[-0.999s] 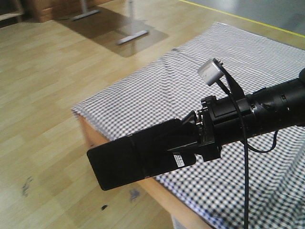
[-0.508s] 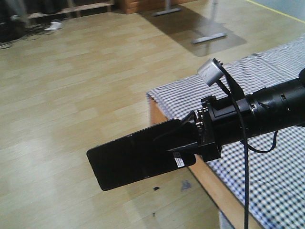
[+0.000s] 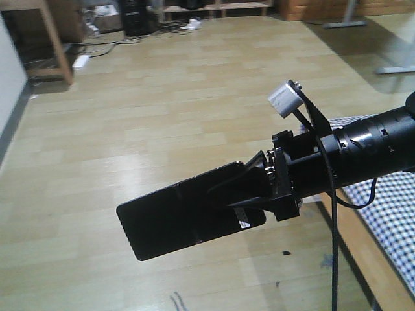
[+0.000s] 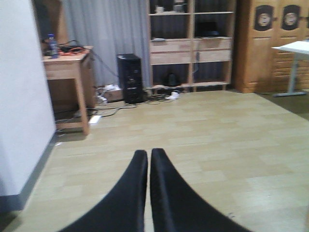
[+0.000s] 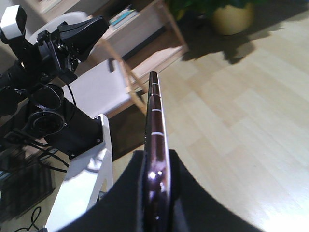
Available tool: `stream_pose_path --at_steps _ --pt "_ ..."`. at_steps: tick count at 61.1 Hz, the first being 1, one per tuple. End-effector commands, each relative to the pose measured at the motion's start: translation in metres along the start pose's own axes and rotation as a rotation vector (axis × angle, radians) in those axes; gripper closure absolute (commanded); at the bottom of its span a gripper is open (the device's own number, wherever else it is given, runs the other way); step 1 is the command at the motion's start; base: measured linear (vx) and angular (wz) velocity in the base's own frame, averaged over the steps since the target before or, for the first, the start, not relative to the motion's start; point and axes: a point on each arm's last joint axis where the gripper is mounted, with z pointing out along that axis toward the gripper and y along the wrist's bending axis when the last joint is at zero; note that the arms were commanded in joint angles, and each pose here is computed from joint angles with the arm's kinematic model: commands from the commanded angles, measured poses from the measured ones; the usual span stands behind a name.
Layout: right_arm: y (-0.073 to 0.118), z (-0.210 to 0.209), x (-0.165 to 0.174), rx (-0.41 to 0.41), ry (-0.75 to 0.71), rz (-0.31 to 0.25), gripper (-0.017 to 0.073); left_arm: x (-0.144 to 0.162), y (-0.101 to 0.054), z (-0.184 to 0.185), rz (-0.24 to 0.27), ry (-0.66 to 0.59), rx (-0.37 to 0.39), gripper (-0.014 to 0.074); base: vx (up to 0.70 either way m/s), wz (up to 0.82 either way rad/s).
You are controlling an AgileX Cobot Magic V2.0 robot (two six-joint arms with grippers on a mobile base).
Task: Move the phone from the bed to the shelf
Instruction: 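Hold the phone in the right gripper while the base turns away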
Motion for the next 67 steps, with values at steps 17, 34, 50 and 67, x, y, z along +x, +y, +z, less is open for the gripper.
stream_pose_path --at_steps 17,34,50,67 --pt "0.02 -0.0089 -0.0121 -0.094 -0.062 -0.027 0.0561 -0.0153 0.0 -0.0022 -0.019 -0.104 0.004 0.0592 -0.12 0.45" --pt "0.02 -0.0089 -0.0121 -0.094 -0.062 -0.027 0.0561 -0.0153 0.0 -0.0022 -0.019 -0.104 0.004 0.0592 -0.04 0.17" --pt "0.02 -0.0089 -0.0121 -0.094 -0.062 -0.027 0.0561 -0.0153 0.0 -0.0022 -0.019 -0.104 0.004 0.0592 0.01 -0.04" --pt "0.02 -0.0089 -0.0121 -0.094 -0.062 -0.027 0.0561 -0.0153 0.0 -0.0022 -0.019 -0.104 0.004 0.0592 0.05 -0.09"
